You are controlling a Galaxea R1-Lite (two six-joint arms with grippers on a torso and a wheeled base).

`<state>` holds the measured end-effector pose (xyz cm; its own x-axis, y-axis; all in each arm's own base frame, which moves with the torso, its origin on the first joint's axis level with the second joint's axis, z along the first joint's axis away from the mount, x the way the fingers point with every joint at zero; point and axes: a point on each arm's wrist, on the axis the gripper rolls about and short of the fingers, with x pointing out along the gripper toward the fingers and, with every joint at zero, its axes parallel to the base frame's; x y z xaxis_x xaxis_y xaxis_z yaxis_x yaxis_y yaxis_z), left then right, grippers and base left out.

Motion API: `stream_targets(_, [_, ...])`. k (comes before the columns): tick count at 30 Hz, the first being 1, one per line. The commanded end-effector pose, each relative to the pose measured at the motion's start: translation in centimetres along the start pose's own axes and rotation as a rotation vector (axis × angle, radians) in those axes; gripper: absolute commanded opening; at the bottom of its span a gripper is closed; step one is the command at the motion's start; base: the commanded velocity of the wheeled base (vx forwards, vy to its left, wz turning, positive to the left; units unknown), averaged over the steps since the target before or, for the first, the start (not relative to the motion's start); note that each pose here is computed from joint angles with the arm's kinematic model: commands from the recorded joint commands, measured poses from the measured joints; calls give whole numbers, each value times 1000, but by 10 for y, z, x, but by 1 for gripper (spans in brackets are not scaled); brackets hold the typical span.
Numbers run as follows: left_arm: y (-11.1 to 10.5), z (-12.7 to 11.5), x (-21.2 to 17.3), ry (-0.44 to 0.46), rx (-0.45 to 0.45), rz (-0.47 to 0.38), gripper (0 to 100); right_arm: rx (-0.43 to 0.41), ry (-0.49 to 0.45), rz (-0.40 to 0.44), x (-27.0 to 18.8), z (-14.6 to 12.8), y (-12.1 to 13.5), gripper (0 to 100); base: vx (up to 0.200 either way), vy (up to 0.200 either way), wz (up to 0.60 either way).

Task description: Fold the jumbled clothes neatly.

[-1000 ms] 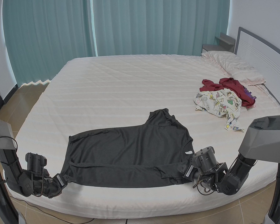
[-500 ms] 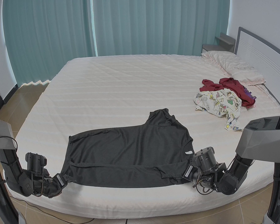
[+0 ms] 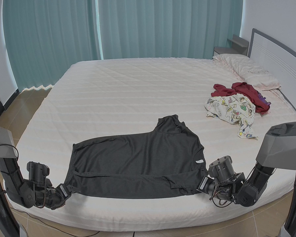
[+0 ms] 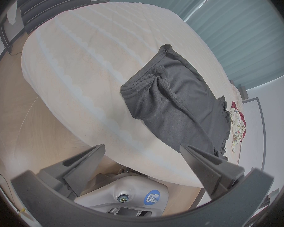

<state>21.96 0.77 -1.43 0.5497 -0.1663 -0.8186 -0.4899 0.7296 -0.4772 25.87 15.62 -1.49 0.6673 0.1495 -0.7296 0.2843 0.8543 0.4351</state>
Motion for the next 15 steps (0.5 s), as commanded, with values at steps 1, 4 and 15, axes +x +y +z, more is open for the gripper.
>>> stream_targets(1, [0, 0, 0, 1, -1, 1, 100, -12, 13, 9, 1, 1, -1, 0, 0, 0, 0])
stream_targets(4, [0, 0, 0, 1, -1, 1, 100, -2, 26, 33, 3, 5, 1, 100, 0, 0, 0])
stream_targets(15, [-16, 21, -28, -194, 18, -122, 100, 7, -8, 68, 0, 20, 2, 100, 0, 0, 0])
